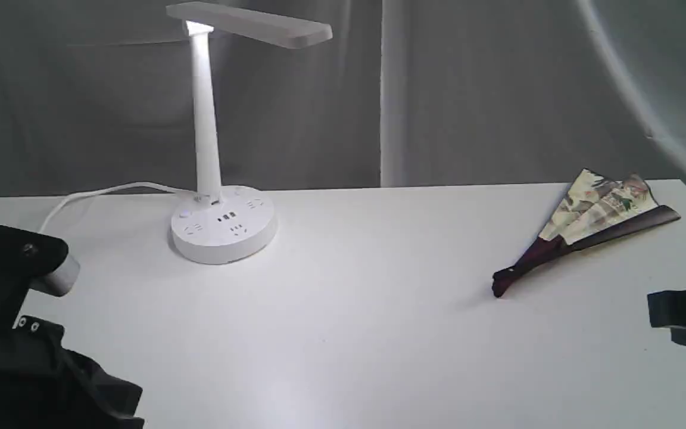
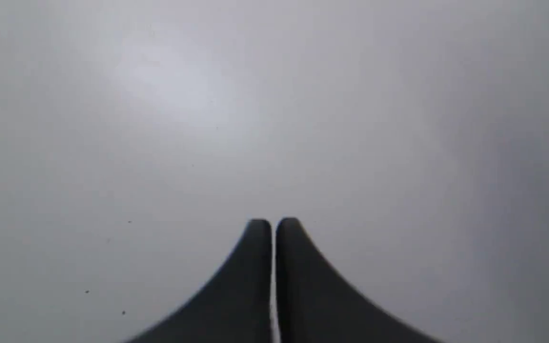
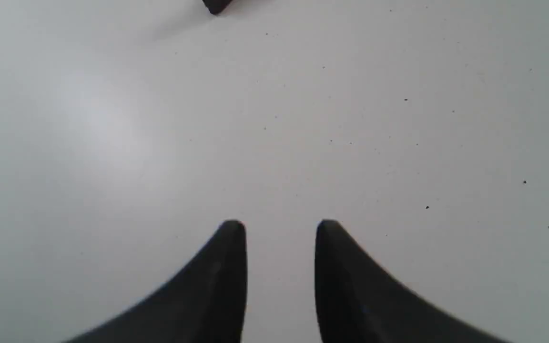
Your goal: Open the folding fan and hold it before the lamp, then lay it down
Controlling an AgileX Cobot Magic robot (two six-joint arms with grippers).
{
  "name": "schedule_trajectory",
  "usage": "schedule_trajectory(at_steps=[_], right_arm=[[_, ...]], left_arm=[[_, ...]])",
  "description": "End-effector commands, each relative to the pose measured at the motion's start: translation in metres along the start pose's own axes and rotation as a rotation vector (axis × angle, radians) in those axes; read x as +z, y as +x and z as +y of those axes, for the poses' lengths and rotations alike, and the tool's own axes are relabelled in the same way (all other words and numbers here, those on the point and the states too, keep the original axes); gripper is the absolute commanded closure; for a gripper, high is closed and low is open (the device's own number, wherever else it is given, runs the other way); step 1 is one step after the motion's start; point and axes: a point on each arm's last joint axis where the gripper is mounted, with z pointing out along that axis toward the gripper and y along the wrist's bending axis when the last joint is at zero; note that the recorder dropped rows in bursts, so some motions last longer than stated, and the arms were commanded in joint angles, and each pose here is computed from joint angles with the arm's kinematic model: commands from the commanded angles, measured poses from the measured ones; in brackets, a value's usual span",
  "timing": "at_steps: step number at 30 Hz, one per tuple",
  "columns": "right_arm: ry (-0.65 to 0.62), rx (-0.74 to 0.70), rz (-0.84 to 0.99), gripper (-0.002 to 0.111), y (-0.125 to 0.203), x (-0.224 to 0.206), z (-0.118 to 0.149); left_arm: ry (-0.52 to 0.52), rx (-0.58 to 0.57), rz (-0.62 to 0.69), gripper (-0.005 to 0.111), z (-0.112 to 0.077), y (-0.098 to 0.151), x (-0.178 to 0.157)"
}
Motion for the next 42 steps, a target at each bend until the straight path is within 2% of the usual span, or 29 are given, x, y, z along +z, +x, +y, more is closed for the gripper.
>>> schedule_trajectory(at_steps=[1,8,13,19,27,34,38,42], right_arm=[[-0.010,-0.002,-0.001,0.082,-0.001,0.001,0.001],[-0.023,-0.018,-0.003,0.082,-0.001,0.001,0.002],[-0.023,-0.018,-0.003,0.082,-0.001,0.001,0.002],[-0.023,-0.018,-0.003,0.082,-0.001,0.001,0.002],[-0.022,-0.018,-0.005,0.082,-0.001,0.001,0.002],[-0.022,-0.018,-0.007,0.082,-0.002,0.001,0.002],[-0.011,-0.005,0.002,0.082,-0.001,0.003,0.001],[0.019,0.079,0.026,0.082,-0.002,0.014,-0.004]], left_arm=[[-0.022,-0.010,0.006,0.107,0.001,-0.001,0.005],[0.003,-0.028,0.119,0.107,0.001,-0.009,0.023],[0.002,-0.030,0.137,0.107,0.003,-0.020,0.036],[0.016,0.057,0.123,0.107,-0.015,-0.021,0.054],[0.019,0.102,0.093,0.106,-0.030,-0.023,0.077],[0.052,0.164,0.073,0.097,-0.049,-0.049,0.097],[0.061,0.171,0.069,0.091,-0.054,-0.066,0.110],[0.074,0.162,0.066,0.086,-0.058,-0.082,0.124]])
